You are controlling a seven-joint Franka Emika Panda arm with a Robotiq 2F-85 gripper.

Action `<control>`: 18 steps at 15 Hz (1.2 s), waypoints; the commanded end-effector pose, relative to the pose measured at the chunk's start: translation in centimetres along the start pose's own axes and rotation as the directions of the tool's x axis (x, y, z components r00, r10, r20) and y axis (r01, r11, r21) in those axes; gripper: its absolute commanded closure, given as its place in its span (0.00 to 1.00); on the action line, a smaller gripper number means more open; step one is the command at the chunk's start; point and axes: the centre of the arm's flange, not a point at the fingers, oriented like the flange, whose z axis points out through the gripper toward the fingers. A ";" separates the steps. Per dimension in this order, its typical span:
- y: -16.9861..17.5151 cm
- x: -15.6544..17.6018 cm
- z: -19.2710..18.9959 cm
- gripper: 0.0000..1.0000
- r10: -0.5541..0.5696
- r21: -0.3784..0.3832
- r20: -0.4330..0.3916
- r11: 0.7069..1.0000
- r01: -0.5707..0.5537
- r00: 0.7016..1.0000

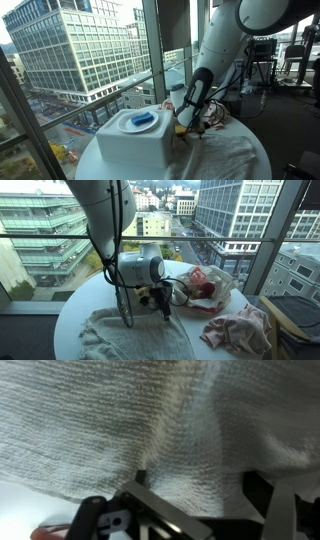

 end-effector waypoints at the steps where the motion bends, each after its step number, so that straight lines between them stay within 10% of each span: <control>1: -0.1 0.6 -1.3 0.00 0.001 0.112 0.014 0.994 -0.002 1.000; 18: 8.0 -5.2 -7.0 0.00 -0.061 0.034 0.091 0.998 0.058 0.994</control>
